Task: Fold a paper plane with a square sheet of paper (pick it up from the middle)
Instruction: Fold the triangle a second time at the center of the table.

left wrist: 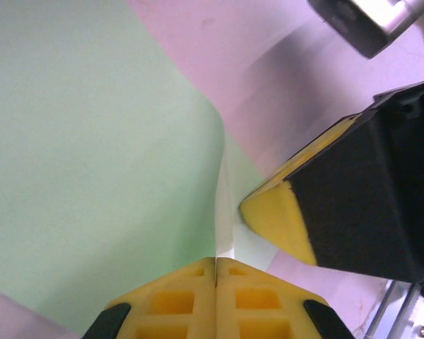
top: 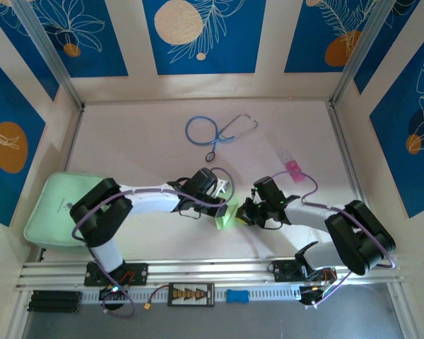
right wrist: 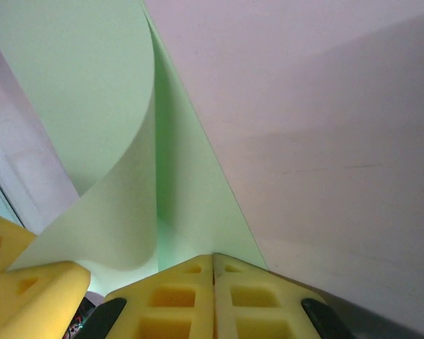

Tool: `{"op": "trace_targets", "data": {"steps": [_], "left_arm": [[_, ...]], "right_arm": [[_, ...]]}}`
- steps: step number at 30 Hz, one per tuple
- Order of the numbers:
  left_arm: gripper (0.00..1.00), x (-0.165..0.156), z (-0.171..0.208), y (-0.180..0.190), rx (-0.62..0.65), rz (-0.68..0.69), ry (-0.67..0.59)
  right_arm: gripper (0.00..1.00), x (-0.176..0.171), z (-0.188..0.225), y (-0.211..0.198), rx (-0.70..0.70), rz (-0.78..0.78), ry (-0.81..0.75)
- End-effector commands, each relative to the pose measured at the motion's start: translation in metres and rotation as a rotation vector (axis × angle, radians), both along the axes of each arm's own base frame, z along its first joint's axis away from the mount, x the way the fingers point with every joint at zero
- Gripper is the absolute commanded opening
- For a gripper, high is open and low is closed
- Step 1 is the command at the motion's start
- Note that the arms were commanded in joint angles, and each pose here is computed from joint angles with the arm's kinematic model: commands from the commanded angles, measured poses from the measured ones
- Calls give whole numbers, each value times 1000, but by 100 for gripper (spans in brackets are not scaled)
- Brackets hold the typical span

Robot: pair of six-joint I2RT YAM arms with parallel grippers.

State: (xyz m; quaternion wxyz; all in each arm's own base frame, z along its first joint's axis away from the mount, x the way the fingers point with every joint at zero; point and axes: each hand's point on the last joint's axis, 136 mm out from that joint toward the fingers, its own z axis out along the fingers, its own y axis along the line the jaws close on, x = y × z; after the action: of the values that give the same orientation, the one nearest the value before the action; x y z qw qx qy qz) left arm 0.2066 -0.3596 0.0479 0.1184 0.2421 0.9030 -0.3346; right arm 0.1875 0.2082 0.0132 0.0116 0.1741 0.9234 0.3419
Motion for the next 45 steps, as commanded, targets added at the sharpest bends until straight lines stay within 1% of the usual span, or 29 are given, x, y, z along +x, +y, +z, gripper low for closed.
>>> {"op": "trace_targets", "data": {"steps": [1,6,15,34,45], "left_arm": [[3,4,-8,12,64,-8,-14],[3,5,-9,14,72,-6,-18],[4,10,-11,21,103,-3,-39],[4,24,-19,27,174,-7,-79],[4,26,-16,22,152,-4,-81]], "right_arm": [[9,-10,-6,-5,-48,15,41],[9,-8,-3,0,-44,29,31],[9,-12,-10,-8,-98,21,56],[9,-11,-7,-7,-98,29,54],[9,-12,-8,-9,-103,26,55]]}}
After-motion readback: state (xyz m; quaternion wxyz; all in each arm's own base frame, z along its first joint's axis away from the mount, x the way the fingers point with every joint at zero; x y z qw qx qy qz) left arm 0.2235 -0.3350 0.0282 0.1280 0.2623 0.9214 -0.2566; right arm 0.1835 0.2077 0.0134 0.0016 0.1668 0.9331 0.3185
